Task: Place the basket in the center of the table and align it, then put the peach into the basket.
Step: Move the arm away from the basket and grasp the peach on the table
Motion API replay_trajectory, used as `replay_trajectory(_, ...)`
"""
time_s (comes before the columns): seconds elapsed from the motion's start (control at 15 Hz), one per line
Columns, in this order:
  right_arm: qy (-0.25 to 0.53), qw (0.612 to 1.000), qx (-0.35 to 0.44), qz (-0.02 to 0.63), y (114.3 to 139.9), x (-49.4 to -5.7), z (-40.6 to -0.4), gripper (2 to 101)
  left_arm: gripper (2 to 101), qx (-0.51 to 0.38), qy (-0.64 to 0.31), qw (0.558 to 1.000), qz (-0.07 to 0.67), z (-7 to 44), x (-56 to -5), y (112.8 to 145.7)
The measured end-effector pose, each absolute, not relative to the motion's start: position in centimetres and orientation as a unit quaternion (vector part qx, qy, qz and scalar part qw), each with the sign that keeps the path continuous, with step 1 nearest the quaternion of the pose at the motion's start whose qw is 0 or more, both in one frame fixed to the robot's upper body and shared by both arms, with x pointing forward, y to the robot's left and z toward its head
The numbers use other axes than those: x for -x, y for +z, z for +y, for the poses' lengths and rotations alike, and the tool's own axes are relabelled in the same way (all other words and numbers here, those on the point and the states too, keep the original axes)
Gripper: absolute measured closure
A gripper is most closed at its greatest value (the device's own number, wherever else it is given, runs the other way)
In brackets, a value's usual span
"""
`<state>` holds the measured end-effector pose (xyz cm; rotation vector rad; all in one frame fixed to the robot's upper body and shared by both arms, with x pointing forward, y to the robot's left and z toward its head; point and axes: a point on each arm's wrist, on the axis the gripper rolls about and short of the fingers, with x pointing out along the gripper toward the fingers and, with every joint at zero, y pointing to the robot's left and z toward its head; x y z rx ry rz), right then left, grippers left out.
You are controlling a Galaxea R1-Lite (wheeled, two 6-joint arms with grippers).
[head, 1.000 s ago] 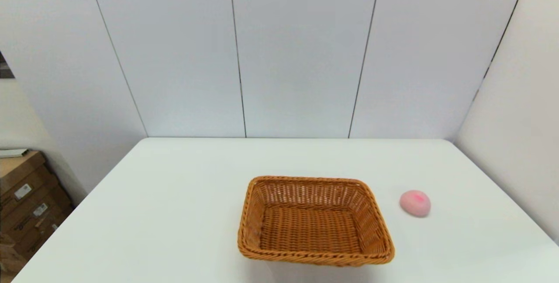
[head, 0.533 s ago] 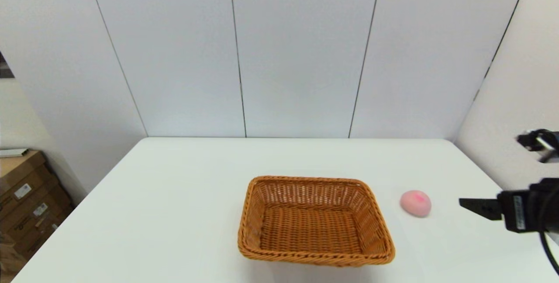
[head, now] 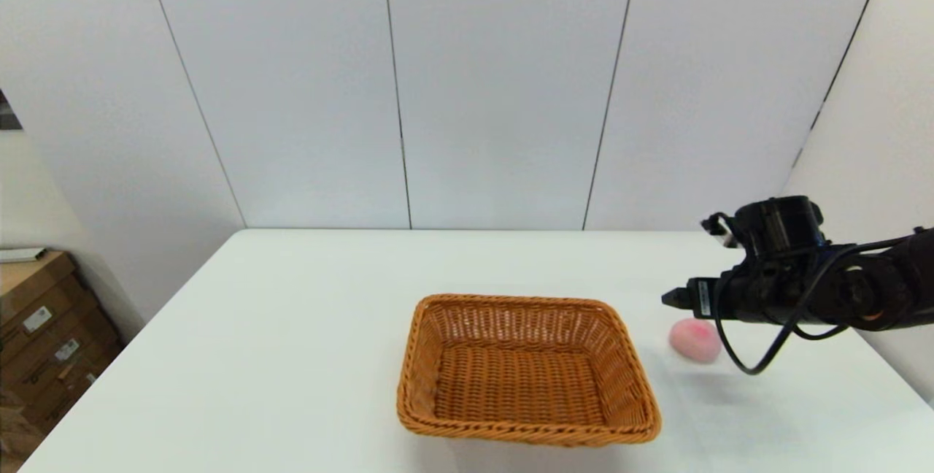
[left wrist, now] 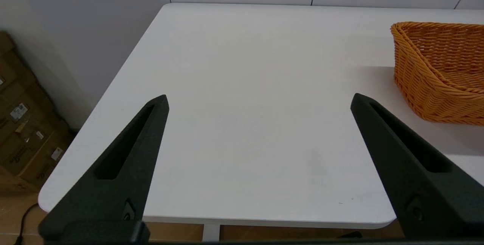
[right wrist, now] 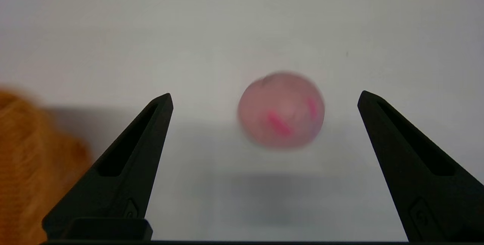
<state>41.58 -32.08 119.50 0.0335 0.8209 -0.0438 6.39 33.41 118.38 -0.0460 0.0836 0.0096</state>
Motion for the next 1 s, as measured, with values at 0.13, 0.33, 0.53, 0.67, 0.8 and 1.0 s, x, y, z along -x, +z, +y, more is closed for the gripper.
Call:
replay_trajectory(0.13, -0.037, 0.91, -0.019, 0.413, 117.3, -43.1, -32.8, 5.2, 5.4, 0.023, 0.005, 0.999, 0.042, 33.4, -6.4, 118.4)
replay_trajectory(0.33, -0.054, 0.897, -0.025, 0.438, 114.9, -44.2, -33.8, 5.2, 5.4, 0.022, 0.005, 0.999, 0.042, 33.4, -6.4, 118.4)
replay_trajectory(0.53, -0.058, 0.887, -0.025, 0.457, 113.6, -44.1, -34.1, 28.9, 5.4, 0.022, 0.005, 0.999, 0.041, 33.4, -6.4, 118.4)
replay_trajectory(0.67, -0.058, 0.885, -0.026, 0.461, 113.4, -44.0, -34.1, 44.2, 5.4, 0.021, 0.004, 0.999, 0.041, 33.4, -6.4, 118.4)
replay_trajectory(0.8, -0.06, 0.883, -0.03, 0.464, 113.4, -43.8, -34.2, 55.8, 5.4, 0.021, 0.004, 0.999, 0.041, 33.4, -6.4, 118.4)
replay_trajectory(1.0, -0.065, 0.882, -0.043, 0.464, 114.0, -43.5, -34.2, 96.8, 5.4, 0.022, 0.005, 0.999, 0.041, 33.4, -6.4, 118.4)
